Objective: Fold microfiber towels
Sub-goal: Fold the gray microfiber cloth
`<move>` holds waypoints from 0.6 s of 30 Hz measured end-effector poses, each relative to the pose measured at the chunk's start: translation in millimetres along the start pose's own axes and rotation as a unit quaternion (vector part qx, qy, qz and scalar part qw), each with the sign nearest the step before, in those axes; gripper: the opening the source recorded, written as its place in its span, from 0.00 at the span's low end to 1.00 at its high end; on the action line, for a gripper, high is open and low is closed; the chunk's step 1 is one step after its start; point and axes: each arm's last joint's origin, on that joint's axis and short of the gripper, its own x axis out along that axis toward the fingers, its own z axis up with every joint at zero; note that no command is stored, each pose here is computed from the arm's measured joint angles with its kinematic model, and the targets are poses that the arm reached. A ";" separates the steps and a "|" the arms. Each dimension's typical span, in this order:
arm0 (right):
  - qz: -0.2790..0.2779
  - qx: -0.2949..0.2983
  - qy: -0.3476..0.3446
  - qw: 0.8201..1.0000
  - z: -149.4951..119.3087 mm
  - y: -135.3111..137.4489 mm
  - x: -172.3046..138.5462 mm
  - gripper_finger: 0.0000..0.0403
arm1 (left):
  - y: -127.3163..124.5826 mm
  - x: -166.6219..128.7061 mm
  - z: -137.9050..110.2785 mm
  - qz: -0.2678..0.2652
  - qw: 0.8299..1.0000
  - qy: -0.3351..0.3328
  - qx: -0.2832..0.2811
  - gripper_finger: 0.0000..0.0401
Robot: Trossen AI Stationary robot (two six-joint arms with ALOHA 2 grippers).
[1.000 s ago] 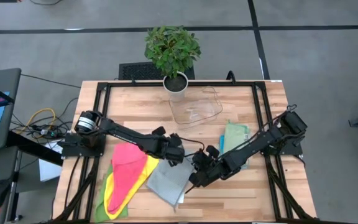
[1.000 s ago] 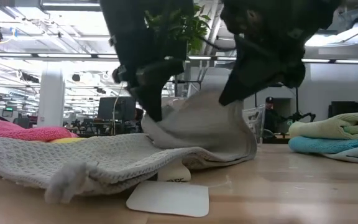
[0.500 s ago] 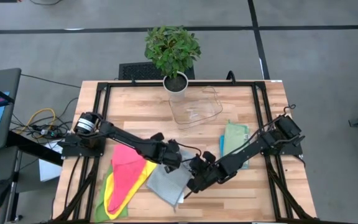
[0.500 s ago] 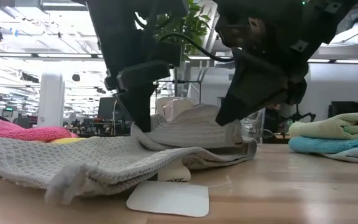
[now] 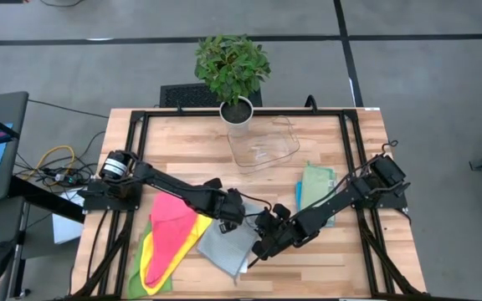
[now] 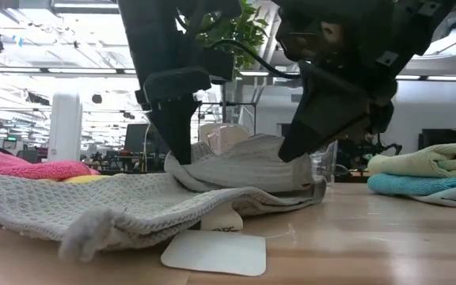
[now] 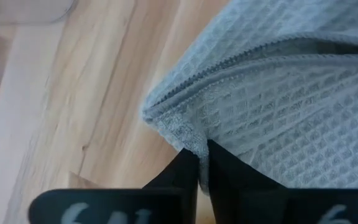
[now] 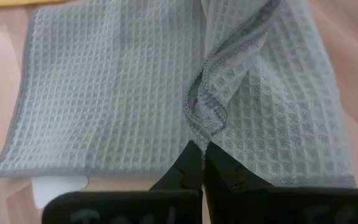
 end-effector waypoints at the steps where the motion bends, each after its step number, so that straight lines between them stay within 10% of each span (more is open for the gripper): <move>1: 0.000 0.000 0.002 1.000 -0.2 -0.1 0.0 0.05 | -0.4 0.1 0.6 -0.006 1.000 -0.001 0.008 0.06; 18: 0.000 -0.006 0.005 1.000 -5.2 2.0 1.1 0.05 | 17.3 -40.2 -3.6 -0.006 1.000 -0.005 -0.002 0.55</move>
